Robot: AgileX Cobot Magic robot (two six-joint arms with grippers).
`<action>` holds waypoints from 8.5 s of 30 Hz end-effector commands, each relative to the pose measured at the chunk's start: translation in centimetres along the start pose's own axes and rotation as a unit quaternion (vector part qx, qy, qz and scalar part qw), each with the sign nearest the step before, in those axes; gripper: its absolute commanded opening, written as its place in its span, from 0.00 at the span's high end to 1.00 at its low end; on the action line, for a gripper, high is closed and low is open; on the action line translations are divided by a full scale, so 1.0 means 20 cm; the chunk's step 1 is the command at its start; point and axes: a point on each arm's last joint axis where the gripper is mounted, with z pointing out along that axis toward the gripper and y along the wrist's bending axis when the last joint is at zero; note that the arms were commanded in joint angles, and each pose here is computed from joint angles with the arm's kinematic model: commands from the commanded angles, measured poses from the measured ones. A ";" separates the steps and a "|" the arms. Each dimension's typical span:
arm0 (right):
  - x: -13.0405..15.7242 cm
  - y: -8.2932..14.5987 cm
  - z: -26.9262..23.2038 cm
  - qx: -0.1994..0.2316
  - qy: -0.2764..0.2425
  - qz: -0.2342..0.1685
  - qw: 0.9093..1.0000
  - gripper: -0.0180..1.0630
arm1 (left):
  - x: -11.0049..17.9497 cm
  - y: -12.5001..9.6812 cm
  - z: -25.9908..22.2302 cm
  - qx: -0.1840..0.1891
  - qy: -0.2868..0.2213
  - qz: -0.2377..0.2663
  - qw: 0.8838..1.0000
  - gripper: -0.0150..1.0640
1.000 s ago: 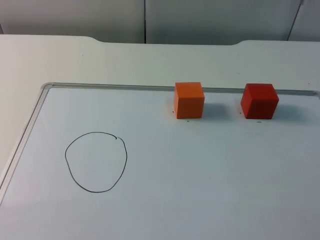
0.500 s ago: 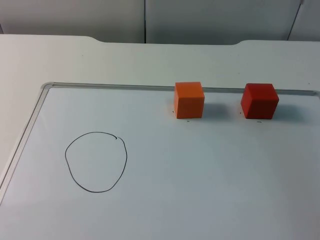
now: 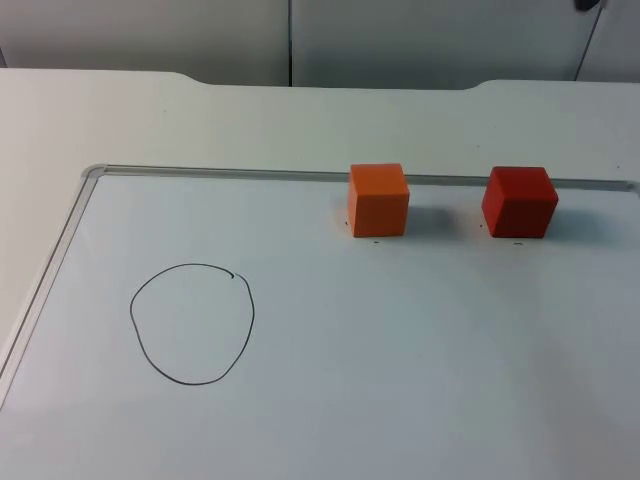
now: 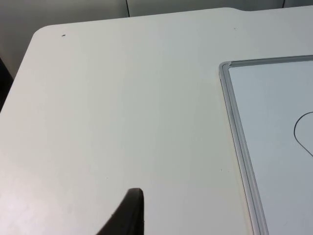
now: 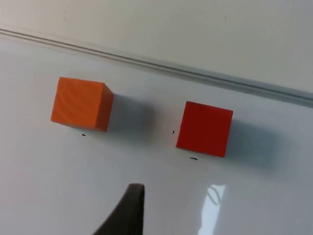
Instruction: Pick up one cube with the left hand and another cube with the right hand. First place the cube in the right hand at the target position, then stack the cube in the left hand on top.
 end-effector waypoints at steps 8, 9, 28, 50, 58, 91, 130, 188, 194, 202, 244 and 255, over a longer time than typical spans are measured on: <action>-0.03 0.09 0.36 0.010 0.023 0.015 1.000 0.03 | 0.00 0.00 0.00 0.001 -0.006 -0.004 1.000 0.01; -0.03 0.09 0.40 0.011 0.030 0.018 0.999 0.03 | 0.00 0.00 0.00 0.001 -0.006 -0.004 1.000 0.01; -0.01 0.06 0.81 0.053 0.019 0.072 0.996 0.03 | 0.00 0.00 0.00 0.001 -0.006 -0.004 1.000 0.01; 0.12 0.05 1.07 0.057 0.092 0.097 0.989 0.25 | 0.00 0.00 0.00 0.001 -0.006 -0.004 1.000 0.01; 0.12 0.05 1.09 0.057 0.094 0.097 0.989 0.51 | 0.00 0.00 0.00 0.001 -0.006 -0.004 1.000 0.01; 0.24 -0.02 -1.13 0.097 -0.366 0.004 0.925 0.99 | 0.00 0.00 0.00 0.002 -0.006 -0.005 1.000 0.01; 0.99 0.08 -1.22 -0.032 -0.414 -0.122 0.901 0.99 | -0.61 -0.26 0.38 0.316 -0.103 0.006 0.943 0.01; 0.97 0.09 -1.21 -0.054 -0.411 -0.107 0.904 0.99 | -0.64 -1.47 2.14 0.232 0.358 0.024 0.904 0.02; 0.97 0.09 -1.21 -0.054 -0.411 -0.107 0.904 0.99 | -0.55 -1.55 2.19 0.230 0.381 0.005 0.896 0.02; 0.97 0.09 -1.20 -0.054 -0.407 -0.107 0.905 0.99 | -0.55 -1.59 2.21 0.218 0.376 0.001 0.900 0.02; 0.96 0.09 -1.21 -0.050 -0.419 -0.110 0.900 0.99 | -0.43 -1.62 2.32 0.198 0.366 0.022 0.909 0.71; 0.96 0.08 -1.21 -0.042 -0.425 -0.111 0.897 0.99 | -0.51 -1.62 2.24 0.200 0.370 0.023 0.907 0.99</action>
